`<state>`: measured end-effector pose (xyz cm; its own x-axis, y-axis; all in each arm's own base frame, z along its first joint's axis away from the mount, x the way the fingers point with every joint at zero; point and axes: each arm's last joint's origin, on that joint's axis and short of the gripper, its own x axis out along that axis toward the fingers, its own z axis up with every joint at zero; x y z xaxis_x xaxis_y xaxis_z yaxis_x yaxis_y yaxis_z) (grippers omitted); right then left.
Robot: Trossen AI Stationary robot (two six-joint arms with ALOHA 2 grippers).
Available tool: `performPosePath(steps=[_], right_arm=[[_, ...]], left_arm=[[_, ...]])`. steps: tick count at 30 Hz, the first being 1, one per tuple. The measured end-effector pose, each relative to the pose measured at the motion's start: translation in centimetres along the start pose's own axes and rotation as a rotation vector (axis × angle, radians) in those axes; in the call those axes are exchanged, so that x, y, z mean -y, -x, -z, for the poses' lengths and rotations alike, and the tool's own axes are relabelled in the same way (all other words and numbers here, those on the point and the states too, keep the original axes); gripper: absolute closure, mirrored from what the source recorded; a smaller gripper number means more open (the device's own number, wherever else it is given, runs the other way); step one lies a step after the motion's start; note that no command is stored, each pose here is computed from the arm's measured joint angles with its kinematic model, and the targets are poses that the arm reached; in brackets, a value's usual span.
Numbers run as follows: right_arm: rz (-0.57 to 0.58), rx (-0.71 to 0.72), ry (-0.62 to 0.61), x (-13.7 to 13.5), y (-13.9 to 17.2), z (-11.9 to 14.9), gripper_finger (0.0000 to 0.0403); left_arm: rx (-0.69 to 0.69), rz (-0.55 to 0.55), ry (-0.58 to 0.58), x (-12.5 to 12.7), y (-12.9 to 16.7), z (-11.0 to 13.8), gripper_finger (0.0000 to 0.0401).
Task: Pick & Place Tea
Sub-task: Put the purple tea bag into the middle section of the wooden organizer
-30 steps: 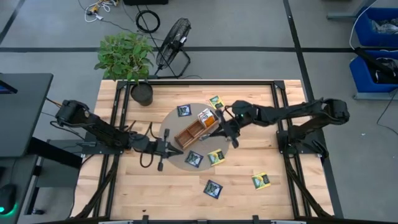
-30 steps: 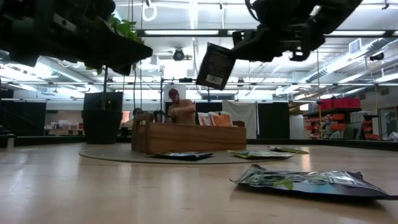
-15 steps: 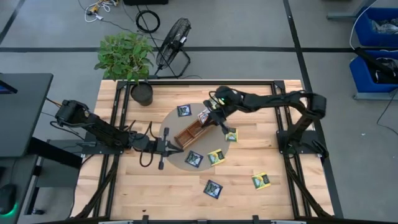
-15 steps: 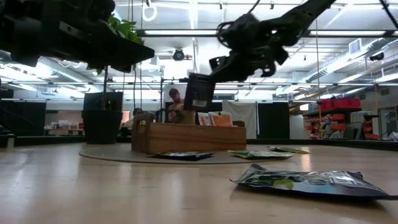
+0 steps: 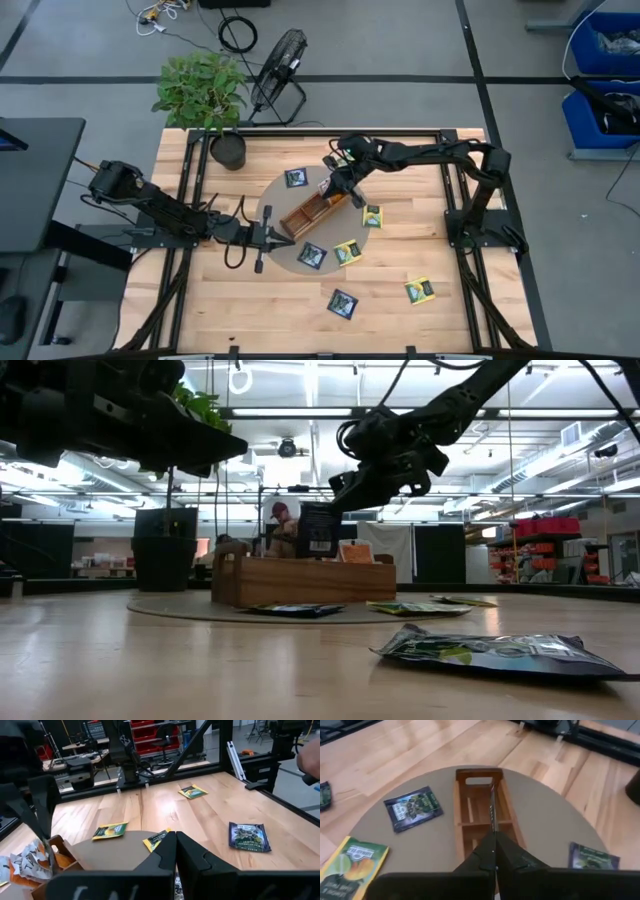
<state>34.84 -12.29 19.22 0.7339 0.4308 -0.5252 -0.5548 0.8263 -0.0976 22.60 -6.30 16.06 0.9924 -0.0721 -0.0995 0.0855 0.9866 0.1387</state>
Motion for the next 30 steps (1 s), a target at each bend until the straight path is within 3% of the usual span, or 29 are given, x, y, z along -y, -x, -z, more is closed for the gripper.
performPosePath(steps=[10,30], right_arm=[[0.006,-0.032,0.012,0.4,-1.6,1.5,0.0403],[0.103,-0.058,0.010,1.1,-1.9,1.7,0.0399]], left_arm=[[0.003,-0.001,-0.006,0.0,0.0,0.0,0.0392],[-0.002,-0.007,-0.001,-0.1,0.0,0.0,0.0392]])
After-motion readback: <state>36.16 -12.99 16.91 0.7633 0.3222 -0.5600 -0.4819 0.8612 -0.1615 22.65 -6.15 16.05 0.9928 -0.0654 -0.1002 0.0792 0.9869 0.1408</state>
